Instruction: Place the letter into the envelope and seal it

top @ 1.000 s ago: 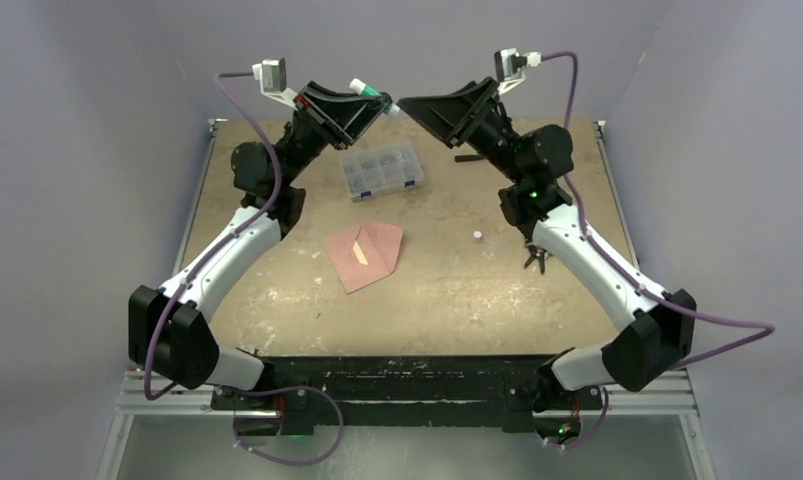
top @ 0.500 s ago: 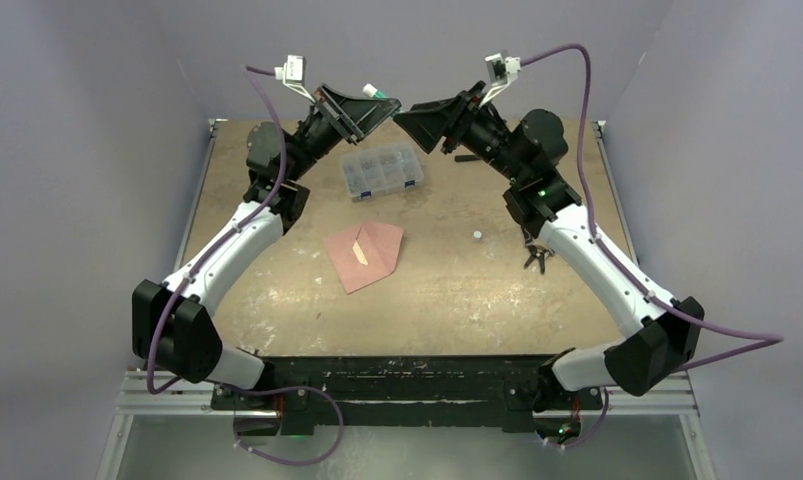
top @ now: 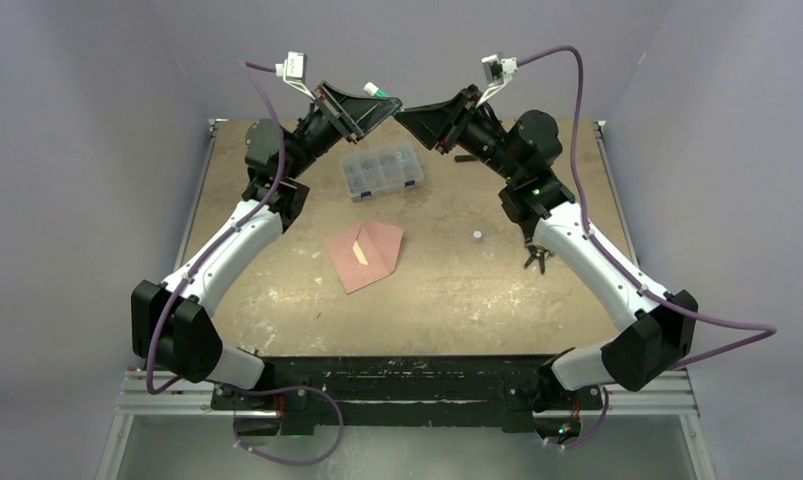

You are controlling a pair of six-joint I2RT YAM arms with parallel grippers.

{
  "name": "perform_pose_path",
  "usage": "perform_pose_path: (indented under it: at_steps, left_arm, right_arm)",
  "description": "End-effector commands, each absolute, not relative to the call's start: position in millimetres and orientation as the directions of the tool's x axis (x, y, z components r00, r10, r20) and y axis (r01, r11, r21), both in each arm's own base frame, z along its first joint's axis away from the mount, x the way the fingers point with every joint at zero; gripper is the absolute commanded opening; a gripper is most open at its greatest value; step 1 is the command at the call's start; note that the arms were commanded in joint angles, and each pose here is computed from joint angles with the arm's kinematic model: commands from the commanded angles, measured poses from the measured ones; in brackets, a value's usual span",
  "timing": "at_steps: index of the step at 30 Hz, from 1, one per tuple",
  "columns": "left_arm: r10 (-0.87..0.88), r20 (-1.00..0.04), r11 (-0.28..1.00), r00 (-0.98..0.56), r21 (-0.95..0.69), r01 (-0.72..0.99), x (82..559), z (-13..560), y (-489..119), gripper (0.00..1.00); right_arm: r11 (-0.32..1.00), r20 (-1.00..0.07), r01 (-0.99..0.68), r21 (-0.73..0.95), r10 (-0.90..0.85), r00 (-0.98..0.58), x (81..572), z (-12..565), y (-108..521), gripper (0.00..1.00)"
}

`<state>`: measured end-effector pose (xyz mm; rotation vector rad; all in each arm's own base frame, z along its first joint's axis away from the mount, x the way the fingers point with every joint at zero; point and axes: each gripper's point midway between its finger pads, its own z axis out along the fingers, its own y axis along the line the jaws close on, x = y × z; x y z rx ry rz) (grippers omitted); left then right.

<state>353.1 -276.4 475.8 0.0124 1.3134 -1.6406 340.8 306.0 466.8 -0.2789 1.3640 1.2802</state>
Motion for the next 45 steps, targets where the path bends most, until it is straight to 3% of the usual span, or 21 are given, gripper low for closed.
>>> perform_pose_path:
  at_steps: [1,6,11,15,18,22,27,31,34,36,37,45]
  left_arm:
    - [-0.665,-0.574,0.060,-0.477,-0.678,0.733,338.7,499.0,-274.3,0.00]
    - [-0.673,-0.579,0.050,-0.461,-0.657,0.753,333.5,505.7,-272.4,0.00]
    - [-0.699,-0.590,0.033,-0.404,-0.591,0.806,324.0,513.6,-266.7,0.00]
    - [-0.705,-0.638,0.048,-0.311,-0.480,0.876,311.7,517.4,-264.0,0.00]
    - [-0.706,-0.690,0.087,-0.159,-0.307,0.948,291.8,522.5,-259.0,0.00]
    - [-0.684,-0.729,0.107,0.027,-0.063,0.992,261.7,525.7,-257.1,0.00]
    - [-0.671,-0.730,0.054,0.130,0.127,0.990,232.7,525.6,-257.9,0.00]
    - [-0.690,-0.716,0.045,0.107,0.105,0.993,236.5,529.8,-257.6,0.00]
    - [-0.703,-0.705,0.071,0.093,0.060,0.996,244.6,532.7,-255.7,0.00]
    - [-0.714,-0.695,0.093,0.086,0.028,0.995,250.6,533.7,-253.6,0.00]
    - [-0.719,-0.690,0.099,0.086,0.021,0.995,252.0,534.3,-252.8,0.00]
    - [-0.772,-0.636,0.050,-0.004,-0.067,0.997,260.0,538.4,-248.2,0.00]
  right_arm:
    - [0.285,-0.778,-0.814,0.506,0.558,-0.288,327.6,490.4,306.0,0.25]
    - [0.224,-0.748,-0.802,0.553,0.557,-0.361,324.0,485.3,312.0,0.00]
    - [0.044,-0.594,-0.720,0.692,0.602,-0.534,309.4,481.9,310.6,0.00]
    - [-0.190,-0.383,-0.602,0.775,0.617,-0.687,297.1,491.1,302.6,0.00]
    - [-0.363,-0.178,-0.453,0.814,0.586,-0.790,295.4,492.1,294.9,0.00]
    - [-0.586,0.071,-0.294,0.755,0.519,-0.852,291.4,495.2,272.4,0.00]
    - [-0.737,0.220,-0.174,0.653,0.404,-0.888,284.6,499.1,253.0,0.00]
    - [-0.692,0.145,-0.204,0.692,0.410,-0.901,278.7,500.1,263.8,0.02]
    - [-0.622,0.011,-0.281,0.731,0.422,-0.907,271.1,500.8,278.5,0.44]
    - [-0.581,-0.072,-0.338,0.740,0.430,-0.900,266.4,502.0,285.3,0.62]
    - [-0.570,-0.094,-0.354,0.742,0.435,-0.896,265.1,502.3,286.6,0.66]
    - [-0.529,-0.178,-0.404,0.746,0.427,-0.887,263.5,506.2,297.6,0.70]
